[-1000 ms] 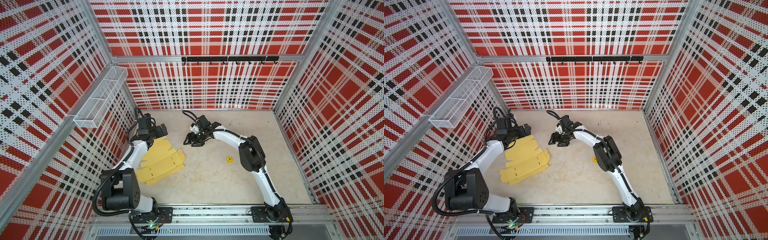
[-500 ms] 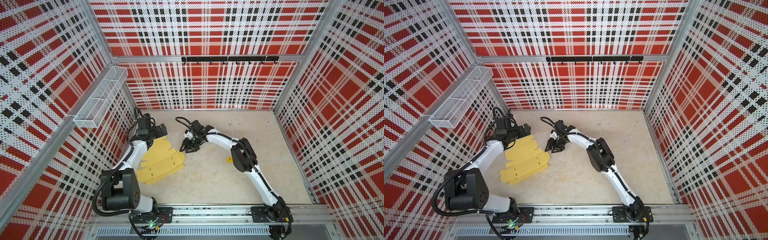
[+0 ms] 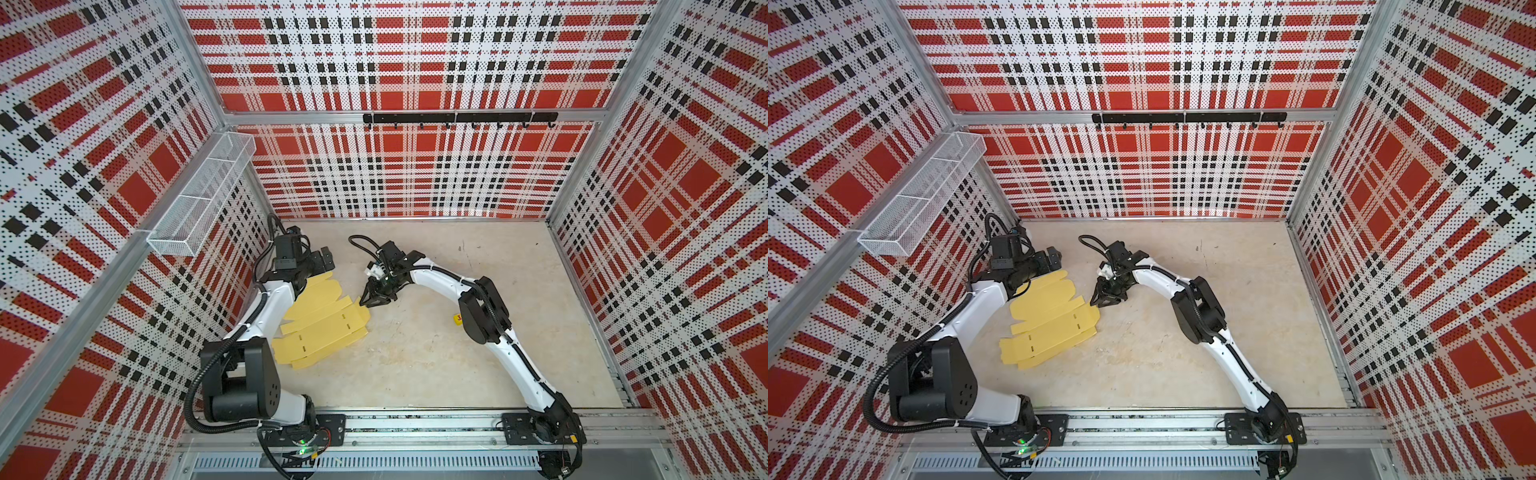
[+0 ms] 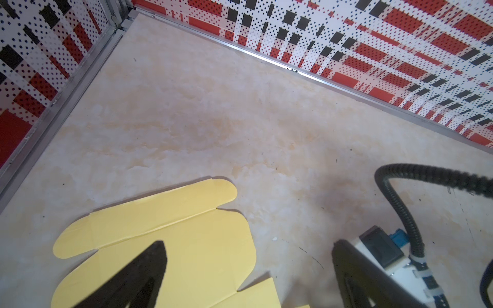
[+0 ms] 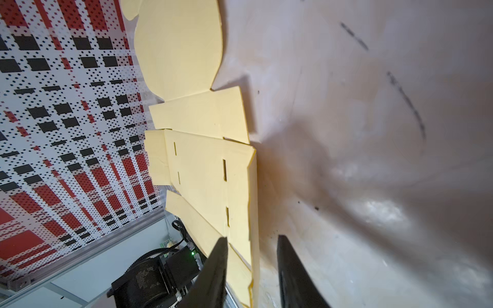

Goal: Fold the paper box
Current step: 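Reach the right gripper across to the yellow box blank and grasp its edge, then drag the yellow blank with the right gripper toward the left gripper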

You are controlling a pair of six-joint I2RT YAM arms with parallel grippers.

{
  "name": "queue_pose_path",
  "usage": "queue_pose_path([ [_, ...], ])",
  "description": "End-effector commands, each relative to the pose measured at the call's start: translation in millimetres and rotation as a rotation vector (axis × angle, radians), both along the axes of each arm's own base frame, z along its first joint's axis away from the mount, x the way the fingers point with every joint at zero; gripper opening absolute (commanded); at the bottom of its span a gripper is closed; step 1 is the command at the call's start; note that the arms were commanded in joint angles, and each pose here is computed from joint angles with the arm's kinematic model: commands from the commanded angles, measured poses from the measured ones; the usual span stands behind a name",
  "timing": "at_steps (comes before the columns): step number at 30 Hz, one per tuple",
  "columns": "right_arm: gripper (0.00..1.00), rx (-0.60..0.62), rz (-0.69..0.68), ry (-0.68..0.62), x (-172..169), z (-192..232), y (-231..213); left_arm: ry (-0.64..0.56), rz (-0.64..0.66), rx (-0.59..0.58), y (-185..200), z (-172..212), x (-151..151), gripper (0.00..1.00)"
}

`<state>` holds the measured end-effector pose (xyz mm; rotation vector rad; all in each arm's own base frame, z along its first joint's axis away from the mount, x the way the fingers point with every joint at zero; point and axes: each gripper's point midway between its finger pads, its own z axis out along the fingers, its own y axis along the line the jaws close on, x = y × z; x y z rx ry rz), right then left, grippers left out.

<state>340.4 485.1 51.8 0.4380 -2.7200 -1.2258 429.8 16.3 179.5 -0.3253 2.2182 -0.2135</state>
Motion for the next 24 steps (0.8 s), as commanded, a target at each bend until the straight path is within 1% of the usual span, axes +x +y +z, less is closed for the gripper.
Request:
queue_pose_path([
  [1,0.28,-0.003,0.008,0.037,-4.8,-9.6,2.8,-0.036,0.016,-0.016,4.0,9.5,-0.5,0.99],
  [5,0.21,0.002,0.003,0.039,-3.2,-8.4,3.6,-0.040,0.019,-0.015,4.2,11.1,-0.8,0.99],
  [7,0.15,-0.006,-0.006,0.039,-0.6,-8.5,2.4,-0.039,0.023,-0.013,5.7,10.7,-1.4,0.99],
  [11,0.06,-0.037,-0.057,0.039,10.6,-6.7,-7.0,-0.036,0.025,-0.014,6.6,10.7,-1.4,1.00],
  [16,0.04,-0.064,-0.148,0.015,28.9,2.8,-23.2,-0.038,0.020,-0.018,5.8,12.8,-0.7,0.99],
  [17,0.04,-0.062,-0.172,0.018,32.7,4.2,-26.5,-0.041,0.029,-0.035,4.9,13.9,-0.5,0.99],
  [22,0.02,-0.036,-0.335,0.069,53.7,4.1,-50.6,-0.052,0.012,-0.055,-0.9,18.6,0.5,1.00],
  [24,0.01,-0.028,-0.401,0.066,62.7,6.9,-62.6,-0.057,0.007,-0.060,-2.5,20.6,0.3,0.99],
])
